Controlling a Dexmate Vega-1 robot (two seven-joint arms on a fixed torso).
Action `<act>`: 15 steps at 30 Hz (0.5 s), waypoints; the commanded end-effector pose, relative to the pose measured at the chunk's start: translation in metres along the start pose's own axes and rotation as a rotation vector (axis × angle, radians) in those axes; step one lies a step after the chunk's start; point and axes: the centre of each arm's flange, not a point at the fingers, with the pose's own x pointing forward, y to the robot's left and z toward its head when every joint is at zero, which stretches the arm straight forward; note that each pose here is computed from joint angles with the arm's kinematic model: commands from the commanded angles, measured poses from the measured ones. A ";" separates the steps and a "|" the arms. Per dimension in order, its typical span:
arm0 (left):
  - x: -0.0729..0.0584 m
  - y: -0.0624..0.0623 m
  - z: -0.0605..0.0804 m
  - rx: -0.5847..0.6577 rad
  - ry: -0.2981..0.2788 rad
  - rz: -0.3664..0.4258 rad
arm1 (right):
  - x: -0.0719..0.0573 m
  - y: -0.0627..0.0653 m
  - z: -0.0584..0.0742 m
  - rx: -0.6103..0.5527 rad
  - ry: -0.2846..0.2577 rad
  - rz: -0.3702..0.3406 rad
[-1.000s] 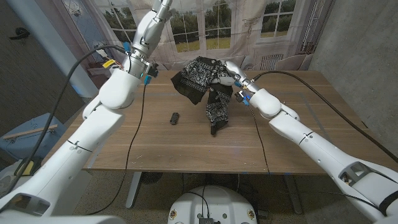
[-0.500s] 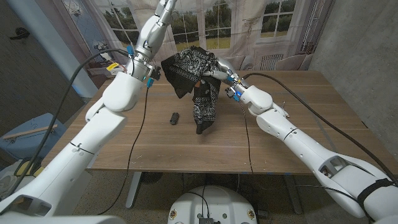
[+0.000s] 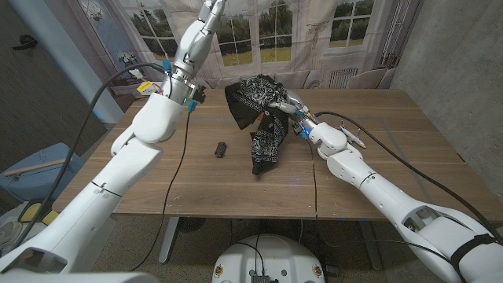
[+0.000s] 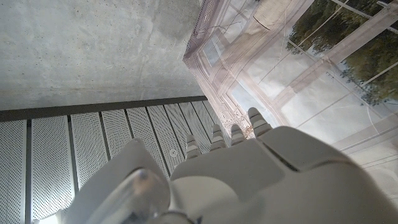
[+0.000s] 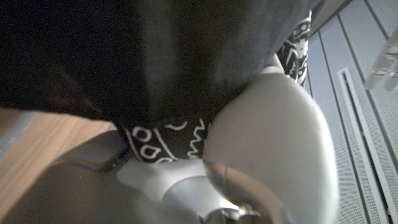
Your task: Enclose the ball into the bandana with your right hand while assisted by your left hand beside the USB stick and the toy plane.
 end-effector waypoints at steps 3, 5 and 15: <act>0.003 -0.003 0.001 -0.024 -0.022 -0.029 | -0.036 -0.046 -0.036 -0.146 0.131 -0.141; 0.003 -0.004 0.002 -0.028 -0.028 -0.033 | -0.045 -0.053 -0.039 -0.211 0.158 -0.161; 0.005 -0.005 0.003 -0.029 -0.037 -0.055 | -0.064 -0.055 -0.032 -0.535 0.204 -0.120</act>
